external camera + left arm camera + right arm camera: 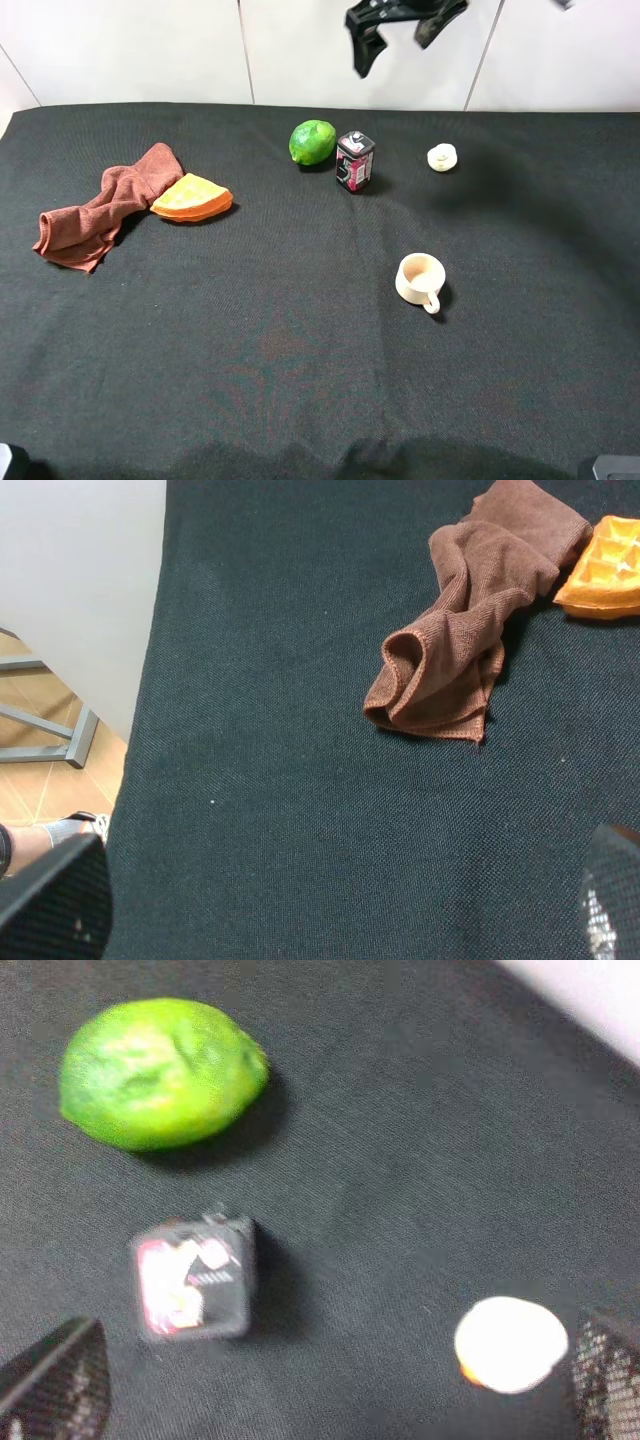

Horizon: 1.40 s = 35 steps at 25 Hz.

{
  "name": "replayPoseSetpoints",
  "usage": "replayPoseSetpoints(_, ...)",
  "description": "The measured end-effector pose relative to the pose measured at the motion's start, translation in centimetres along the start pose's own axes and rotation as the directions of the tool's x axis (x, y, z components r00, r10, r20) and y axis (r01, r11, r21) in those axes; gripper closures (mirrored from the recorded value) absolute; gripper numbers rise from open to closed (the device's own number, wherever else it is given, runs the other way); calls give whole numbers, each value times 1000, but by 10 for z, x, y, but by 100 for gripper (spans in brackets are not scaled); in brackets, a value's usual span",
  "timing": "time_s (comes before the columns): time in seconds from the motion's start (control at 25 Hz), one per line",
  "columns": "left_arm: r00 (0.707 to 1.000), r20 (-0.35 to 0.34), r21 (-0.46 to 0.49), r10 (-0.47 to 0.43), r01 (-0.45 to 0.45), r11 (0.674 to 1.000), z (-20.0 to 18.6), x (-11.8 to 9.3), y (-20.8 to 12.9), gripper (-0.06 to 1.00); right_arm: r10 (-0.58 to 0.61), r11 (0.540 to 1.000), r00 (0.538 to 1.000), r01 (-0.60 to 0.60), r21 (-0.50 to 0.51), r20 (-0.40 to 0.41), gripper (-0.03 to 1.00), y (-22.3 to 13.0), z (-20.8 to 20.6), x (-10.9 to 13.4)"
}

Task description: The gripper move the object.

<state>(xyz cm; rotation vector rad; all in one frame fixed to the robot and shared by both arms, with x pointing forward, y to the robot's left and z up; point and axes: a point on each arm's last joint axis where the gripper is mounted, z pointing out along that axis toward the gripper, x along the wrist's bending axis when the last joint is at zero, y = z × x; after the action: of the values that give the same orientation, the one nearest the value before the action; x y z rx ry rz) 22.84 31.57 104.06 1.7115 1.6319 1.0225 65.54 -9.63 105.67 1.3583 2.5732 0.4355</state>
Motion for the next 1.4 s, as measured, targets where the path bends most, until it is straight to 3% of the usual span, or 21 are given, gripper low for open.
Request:
replayPoseSetpoints(0.44,1000,0,0,0,0,1000,0,0,0,-5,220,973,972,-224,48,78,27,-86,-64,-70)
replayPoseSetpoints(0.68,1000,0,0,0,0,1000,0,0,0,-5,361,924,924,-373,88,122,27,-162,-91,-102)
replayPoseSetpoints(0.8,1000,0,0,0,0,1000,0,0,0,-5,434,889,892,-447,103,129,27,-202,-102,-105)
replayPoseSetpoints(1.08,1000,0,0,0,0,1000,0,0,0,-5,527,835,835,-543,85,155,27,-282,-120,-72)
replayPoseSetpoints(1.4,1000,0,0,0,0,1000,0,0,0,-5,538,843,817,-519,-140,209,27,-349,-132,-13)
